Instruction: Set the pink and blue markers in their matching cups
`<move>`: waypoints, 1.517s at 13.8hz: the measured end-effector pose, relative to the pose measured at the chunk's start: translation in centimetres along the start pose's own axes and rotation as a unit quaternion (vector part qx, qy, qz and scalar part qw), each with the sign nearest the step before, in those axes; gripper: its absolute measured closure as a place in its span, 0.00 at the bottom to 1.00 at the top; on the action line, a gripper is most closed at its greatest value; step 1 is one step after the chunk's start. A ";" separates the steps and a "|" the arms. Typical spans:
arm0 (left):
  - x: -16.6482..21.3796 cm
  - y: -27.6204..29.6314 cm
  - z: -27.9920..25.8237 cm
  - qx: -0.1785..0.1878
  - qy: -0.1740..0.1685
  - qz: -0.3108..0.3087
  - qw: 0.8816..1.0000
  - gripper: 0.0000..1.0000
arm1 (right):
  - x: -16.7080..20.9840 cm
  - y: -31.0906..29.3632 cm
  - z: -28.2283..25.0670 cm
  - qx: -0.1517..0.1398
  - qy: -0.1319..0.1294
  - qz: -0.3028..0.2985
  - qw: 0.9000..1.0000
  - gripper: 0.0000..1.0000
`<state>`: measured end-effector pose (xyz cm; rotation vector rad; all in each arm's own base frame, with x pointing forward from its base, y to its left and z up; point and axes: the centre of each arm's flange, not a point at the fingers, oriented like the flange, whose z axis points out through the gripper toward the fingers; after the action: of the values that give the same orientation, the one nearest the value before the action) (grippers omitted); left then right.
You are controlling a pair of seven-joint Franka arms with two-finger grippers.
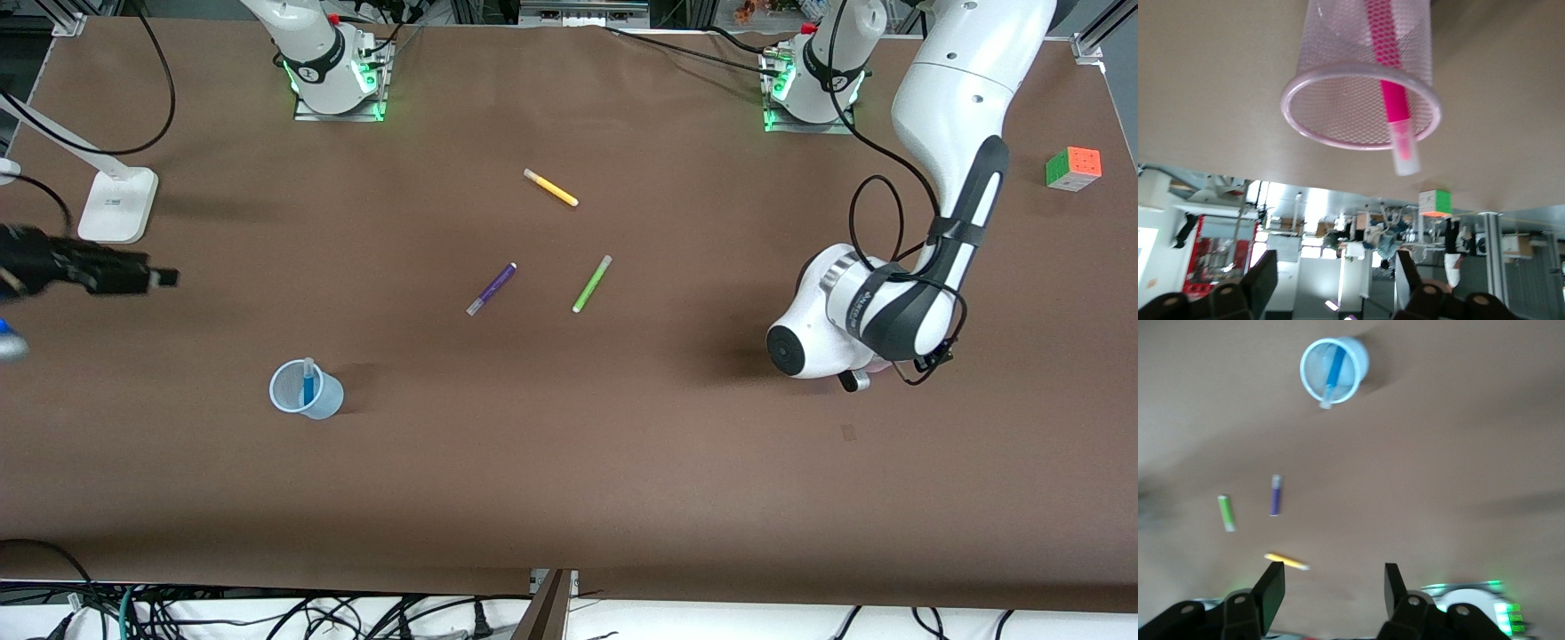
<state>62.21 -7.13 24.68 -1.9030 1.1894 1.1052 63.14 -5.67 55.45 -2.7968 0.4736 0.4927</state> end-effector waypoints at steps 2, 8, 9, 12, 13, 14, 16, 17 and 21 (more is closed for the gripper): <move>-2.9 -0.8 0.2 -0.070 0.049 -0.037 0.996 0.00 | -1.5 1.0 -1.8 -0.065 0.030 -0.054 0.996 0.19; -12.4 -1.9 -1.3 -0.200 0.154 -0.174 0.952 0.00 | -2.1 1.1 2.9 -0.108 0.091 -0.100 0.985 0.12; -13.7 -1.6 -2.2 -0.215 0.169 -0.195 0.942 0.00 | -2.7 1.4 3.6 -0.110 0.106 -0.115 0.982 0.12; -18.7 -1.5 -4.3 -0.255 0.226 -0.250 0.906 0.00 | -4.3 1.8 4.1 -0.115 0.129 -0.143 0.974 0.11; -21.1 -1.8 -5.4 -0.252 0.248 -0.268 0.896 0.00 | -4.6 1.8 4.1 -0.116 0.130 -0.144 0.974 0.11; -23.9 -2.1 -6.9 -0.244 0.272 -0.285 0.886 0.00 | -4.8 1.8 3.9 -0.116 0.132 -0.145 0.974 0.10; -29.0 -2.4 -9.7 -0.226 0.313 -0.312 0.868 0.00 | -5.3 1.9 3.7 -0.117 0.125 -0.144 0.975 0.02; -30.7 -2.2 -10.5 -0.227 0.326 -0.318 0.861 0.00 | -5.7 1.9 3.7 -0.118 0.114 -0.143 0.976 0.01; -35.4 -2.3 -11.0 -0.249 0.398 -0.357 0.808 0.00 | -8.2 -0.4 3.7 -0.137 0.096 -0.123 0.978 0.01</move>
<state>59.31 -1.70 61.31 -3.0233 0.3905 0.1575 54.93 -1.92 55.18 -3.1270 0.0954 0.2497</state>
